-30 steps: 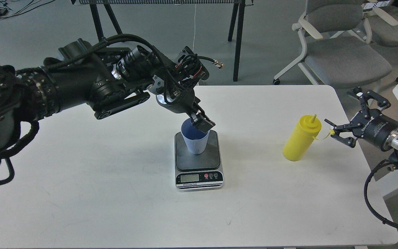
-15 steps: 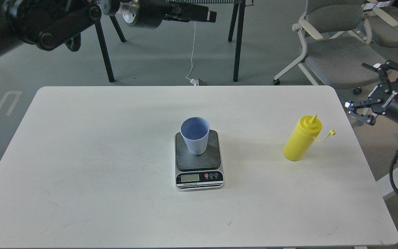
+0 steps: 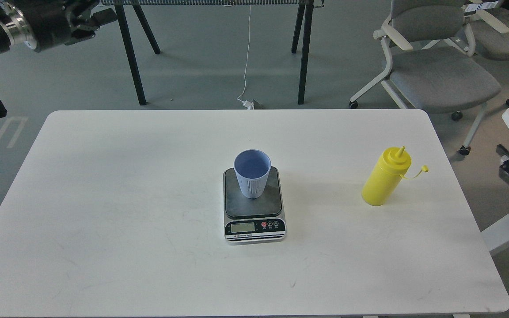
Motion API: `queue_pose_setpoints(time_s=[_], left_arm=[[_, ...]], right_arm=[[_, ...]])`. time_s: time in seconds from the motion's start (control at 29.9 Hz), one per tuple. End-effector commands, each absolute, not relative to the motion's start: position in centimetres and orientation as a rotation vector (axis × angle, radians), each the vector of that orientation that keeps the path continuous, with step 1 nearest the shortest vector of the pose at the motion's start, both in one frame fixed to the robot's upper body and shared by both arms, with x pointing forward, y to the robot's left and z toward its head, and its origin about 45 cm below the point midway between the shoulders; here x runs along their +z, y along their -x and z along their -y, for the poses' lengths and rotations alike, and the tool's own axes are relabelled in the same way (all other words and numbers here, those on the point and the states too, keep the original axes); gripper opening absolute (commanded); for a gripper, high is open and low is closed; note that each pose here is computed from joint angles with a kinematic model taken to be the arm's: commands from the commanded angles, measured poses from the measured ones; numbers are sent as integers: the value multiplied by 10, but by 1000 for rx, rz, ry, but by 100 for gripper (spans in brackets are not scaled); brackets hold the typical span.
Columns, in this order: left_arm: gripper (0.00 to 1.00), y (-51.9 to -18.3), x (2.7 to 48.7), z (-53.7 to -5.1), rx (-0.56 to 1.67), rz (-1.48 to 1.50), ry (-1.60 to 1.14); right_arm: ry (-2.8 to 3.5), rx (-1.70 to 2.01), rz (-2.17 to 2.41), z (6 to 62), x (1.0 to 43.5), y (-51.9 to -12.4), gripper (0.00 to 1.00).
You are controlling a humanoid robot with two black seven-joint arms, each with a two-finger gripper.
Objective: Pour seasoning into cup on scale with both arms
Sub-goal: 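Move the right gripper to the yellow squeeze bottle and grasp it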
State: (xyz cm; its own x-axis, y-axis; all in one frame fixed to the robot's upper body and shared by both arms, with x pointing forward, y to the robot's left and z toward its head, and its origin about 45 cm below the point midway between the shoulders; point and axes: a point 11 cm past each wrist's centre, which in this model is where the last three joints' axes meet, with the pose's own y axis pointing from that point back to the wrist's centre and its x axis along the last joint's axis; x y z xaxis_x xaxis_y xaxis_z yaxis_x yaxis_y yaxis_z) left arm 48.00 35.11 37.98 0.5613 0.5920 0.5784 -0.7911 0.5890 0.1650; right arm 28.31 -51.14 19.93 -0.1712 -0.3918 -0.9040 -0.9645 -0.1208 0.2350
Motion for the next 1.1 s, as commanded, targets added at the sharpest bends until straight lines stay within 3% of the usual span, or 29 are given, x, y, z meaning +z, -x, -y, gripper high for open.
queue_pose_setpoints(time_s=[0.0, 0.43, 1.07], left_arm=[[99, -472, 360, -371, 873, 460, -467], [99, -467, 355, -376, 874, 447, -476], [99, -461, 335, -382, 875, 407, -495]], right_arm=[[1442, 1422, -1526, 484, 157, -257, 99], [1448, 1653, -1261, 400, 120, -247, 99], [1446, 1630, -1302, 387, 90, -269, 99]])
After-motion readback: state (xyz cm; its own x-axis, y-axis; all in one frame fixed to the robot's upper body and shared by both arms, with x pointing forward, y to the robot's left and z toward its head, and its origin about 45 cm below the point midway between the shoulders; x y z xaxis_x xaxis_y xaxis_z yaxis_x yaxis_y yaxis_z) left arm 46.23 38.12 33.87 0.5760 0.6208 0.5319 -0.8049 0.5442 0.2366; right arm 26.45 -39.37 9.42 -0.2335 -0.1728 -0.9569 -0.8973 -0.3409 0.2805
